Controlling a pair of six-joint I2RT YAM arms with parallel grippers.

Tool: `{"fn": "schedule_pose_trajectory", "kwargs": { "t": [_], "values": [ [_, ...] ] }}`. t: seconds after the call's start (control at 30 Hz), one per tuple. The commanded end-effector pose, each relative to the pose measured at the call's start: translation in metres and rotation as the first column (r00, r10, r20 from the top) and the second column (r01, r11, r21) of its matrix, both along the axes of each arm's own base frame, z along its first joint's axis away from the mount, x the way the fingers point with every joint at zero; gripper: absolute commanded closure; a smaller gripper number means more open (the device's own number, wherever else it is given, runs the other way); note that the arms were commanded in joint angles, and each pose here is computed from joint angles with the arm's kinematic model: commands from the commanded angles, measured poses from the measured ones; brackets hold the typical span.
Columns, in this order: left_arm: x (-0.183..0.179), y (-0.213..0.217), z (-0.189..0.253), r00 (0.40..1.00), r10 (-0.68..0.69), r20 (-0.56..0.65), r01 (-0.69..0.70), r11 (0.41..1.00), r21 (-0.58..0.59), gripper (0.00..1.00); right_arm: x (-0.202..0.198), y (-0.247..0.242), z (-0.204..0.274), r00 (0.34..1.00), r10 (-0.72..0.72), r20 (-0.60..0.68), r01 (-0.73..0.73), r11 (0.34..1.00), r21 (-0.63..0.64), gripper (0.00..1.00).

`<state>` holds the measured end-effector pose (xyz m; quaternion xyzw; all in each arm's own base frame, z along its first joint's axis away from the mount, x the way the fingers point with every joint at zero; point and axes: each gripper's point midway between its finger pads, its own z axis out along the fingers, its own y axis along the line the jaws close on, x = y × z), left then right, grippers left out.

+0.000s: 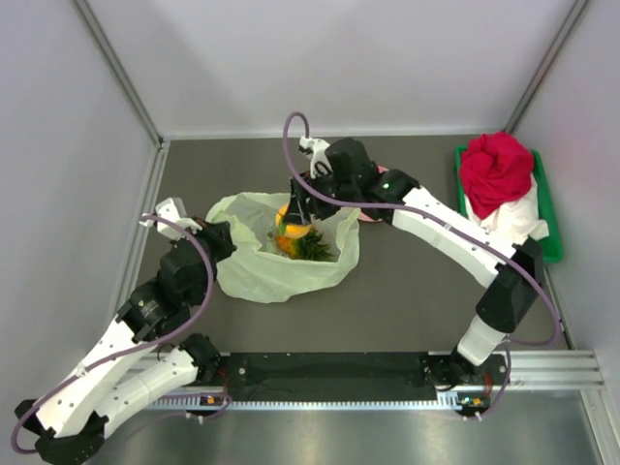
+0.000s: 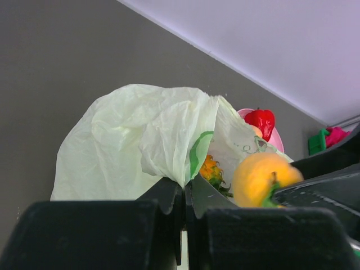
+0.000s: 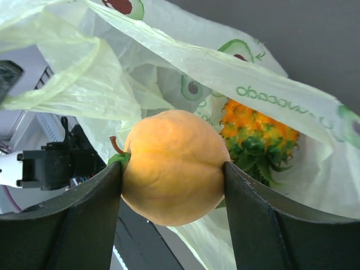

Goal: Place the fruits into the plastic bag

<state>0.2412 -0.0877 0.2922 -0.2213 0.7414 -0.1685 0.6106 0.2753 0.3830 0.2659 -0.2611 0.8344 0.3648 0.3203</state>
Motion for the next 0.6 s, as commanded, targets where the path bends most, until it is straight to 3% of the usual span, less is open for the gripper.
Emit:
{"fn": "schedule_pose_trajectory", "kwargs": {
  "t": [0.0,0.57],
  "values": [
    [-0.004,0.007,0.001,1.000,0.019,0.007,-0.019,1.000,-0.020,1.00,-0.002,0.015,0.022,0.999,-0.009,0.040,0.007,0.999,0.038,0.63],
    [-0.007,0.007,0.002,1.000,0.006,0.006,-0.006,1.000,-0.016,1.00,0.034,0.048,-0.064,1.000,0.006,0.008,-0.004,0.988,-0.154,0.63]
  ]
}}
